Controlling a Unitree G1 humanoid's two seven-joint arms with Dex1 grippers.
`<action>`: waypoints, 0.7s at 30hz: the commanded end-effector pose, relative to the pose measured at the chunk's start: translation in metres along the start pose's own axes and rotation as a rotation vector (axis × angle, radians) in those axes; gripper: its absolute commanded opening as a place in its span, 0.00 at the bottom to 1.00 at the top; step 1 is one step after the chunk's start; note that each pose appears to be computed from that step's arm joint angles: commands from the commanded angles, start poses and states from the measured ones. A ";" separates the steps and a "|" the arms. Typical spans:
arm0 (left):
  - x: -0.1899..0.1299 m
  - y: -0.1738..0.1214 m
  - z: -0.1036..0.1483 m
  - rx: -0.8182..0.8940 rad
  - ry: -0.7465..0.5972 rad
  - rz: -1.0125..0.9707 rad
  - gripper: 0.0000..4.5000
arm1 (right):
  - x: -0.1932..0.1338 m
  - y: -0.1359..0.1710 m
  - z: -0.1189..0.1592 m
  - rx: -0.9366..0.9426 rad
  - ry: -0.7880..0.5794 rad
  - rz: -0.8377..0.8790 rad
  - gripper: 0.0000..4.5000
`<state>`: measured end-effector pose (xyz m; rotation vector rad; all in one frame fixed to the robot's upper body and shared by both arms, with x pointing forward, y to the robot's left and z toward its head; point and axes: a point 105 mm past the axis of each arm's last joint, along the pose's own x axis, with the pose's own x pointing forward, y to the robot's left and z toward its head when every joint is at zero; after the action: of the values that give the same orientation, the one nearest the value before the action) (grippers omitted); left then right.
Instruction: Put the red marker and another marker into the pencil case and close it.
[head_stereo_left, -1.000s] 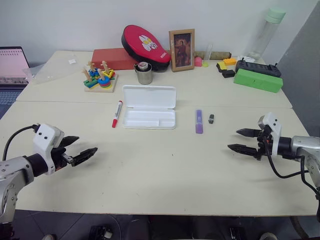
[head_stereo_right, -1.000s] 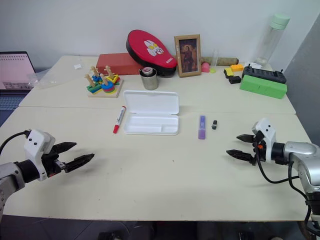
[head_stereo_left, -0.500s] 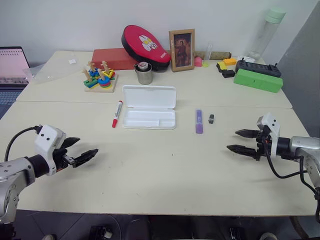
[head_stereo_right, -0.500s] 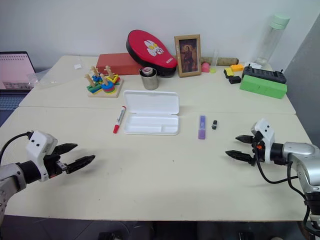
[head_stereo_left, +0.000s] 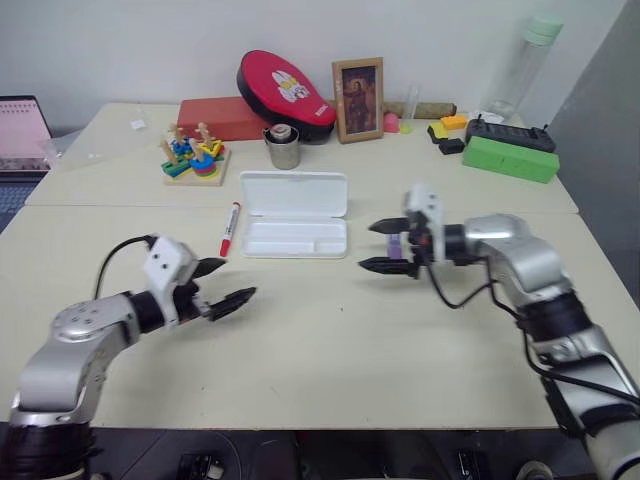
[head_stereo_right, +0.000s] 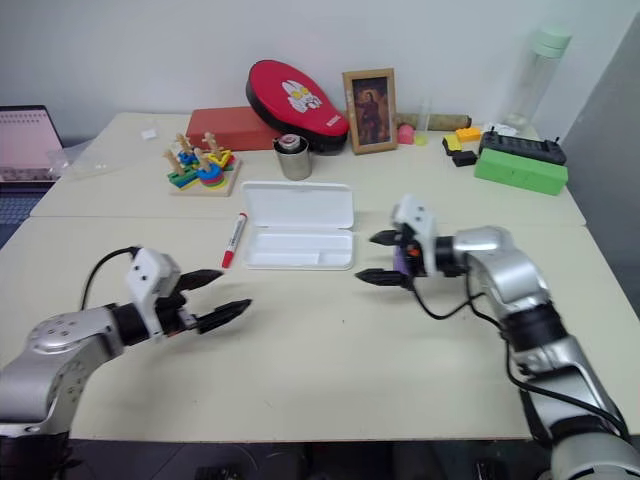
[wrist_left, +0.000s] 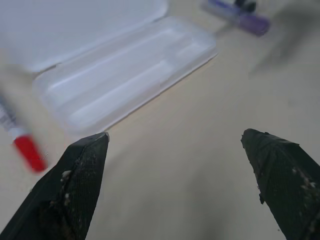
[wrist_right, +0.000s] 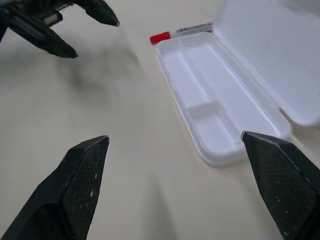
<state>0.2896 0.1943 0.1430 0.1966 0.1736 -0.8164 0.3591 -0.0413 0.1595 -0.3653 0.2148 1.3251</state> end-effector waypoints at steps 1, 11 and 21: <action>0.014 -0.015 0.023 0.012 -0.096 -0.040 1.00 | 0.022 -0.008 -0.006 -0.060 0.064 0.015 0.99; 0.025 -0.029 0.034 -0.011 -0.168 -0.025 1.00 | 0.057 -0.017 -0.034 -0.090 0.227 0.009 0.95; 0.026 -0.021 0.036 -0.033 -0.202 0.032 1.00 | 0.067 -0.016 -0.026 -0.106 0.205 0.022 0.45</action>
<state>0.2940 0.1518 0.1565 0.0796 0.0507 -0.8048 0.3916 0.0033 0.1083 -0.5833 0.3325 1.3075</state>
